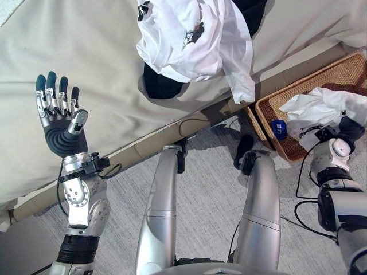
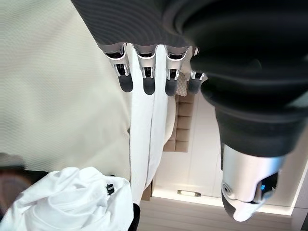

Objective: Pick up clothes into the bucket

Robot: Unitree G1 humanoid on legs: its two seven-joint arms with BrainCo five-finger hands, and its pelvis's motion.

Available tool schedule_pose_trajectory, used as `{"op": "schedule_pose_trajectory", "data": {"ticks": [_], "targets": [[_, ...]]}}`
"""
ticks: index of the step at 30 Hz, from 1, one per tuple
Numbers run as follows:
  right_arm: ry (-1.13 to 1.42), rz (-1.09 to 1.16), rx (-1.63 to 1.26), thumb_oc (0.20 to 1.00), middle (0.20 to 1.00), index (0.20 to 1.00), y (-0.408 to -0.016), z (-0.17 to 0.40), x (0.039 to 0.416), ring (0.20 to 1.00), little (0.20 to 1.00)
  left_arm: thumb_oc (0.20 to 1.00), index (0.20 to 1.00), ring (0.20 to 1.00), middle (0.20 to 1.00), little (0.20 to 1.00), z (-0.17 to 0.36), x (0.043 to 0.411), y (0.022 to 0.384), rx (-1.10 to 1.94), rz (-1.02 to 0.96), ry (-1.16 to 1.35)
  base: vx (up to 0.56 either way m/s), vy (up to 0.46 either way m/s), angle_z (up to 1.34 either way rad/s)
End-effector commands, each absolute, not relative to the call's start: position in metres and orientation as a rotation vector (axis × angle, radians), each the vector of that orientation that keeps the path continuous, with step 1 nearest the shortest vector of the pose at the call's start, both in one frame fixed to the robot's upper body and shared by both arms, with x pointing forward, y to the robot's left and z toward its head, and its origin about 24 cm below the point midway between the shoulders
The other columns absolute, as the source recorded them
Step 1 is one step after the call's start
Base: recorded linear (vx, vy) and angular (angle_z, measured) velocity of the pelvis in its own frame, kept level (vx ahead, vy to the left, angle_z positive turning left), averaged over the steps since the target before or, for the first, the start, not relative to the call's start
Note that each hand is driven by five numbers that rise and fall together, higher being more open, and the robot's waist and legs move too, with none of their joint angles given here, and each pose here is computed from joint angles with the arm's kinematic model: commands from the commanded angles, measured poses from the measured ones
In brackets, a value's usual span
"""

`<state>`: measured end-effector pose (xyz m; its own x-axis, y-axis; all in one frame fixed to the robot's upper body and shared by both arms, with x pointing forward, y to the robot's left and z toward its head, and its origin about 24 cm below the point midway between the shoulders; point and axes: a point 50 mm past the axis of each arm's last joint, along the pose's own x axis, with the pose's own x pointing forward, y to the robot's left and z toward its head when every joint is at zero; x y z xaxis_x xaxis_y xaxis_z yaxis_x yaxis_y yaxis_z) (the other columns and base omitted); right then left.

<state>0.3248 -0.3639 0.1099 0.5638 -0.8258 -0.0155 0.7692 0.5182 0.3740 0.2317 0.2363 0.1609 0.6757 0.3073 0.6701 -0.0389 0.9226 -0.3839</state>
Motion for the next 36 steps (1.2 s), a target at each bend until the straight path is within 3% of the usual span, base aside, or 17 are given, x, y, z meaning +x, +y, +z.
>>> {"op": "schedule_pose_trajectory", "data": {"ticks": [1,14,20,27,36], "targets": [[-0.131,-1.029,0.240,1.000,1.000,1.000,-0.380,0.093,0.303,1.000,1.000,1.000,1.000,1.000,1.000,1.000,0.164,0.215,0.244,-0.397,0.258,-0.905,0.00,0.000,0.00],[0.062,-1.159,0.337,1.000,1.000,1.000,-0.370,0.060,0.299,1.000,1.000,1.000,1.000,1.000,1.000,1.000,0.160,0.220,0.244,-0.424,0.268,-0.872,0.00,0.000,0.00],[0.031,-1.153,0.386,1.000,1.000,1.000,-0.352,0.062,0.311,1.000,1.000,1.000,1.000,1.000,1.000,1.000,0.155,0.227,0.242,-0.427,0.286,-0.839,-0.01,0.017,-0.04],[-0.279,-0.811,0.174,1.000,1.000,1.000,-0.302,0.093,0.321,1.000,1.000,1.000,1.000,1.000,1.000,1.000,0.144,0.240,0.245,-0.312,0.362,-0.793,-0.02,0.013,-0.04],[-0.216,-0.533,-0.032,1.000,1.000,1.000,-0.253,0.061,0.308,1.000,1.000,1.000,1.000,1.000,1.000,1.000,0.114,0.269,0.224,-0.051,0.285,-0.601,0.05,-0.008,-0.09]]}}
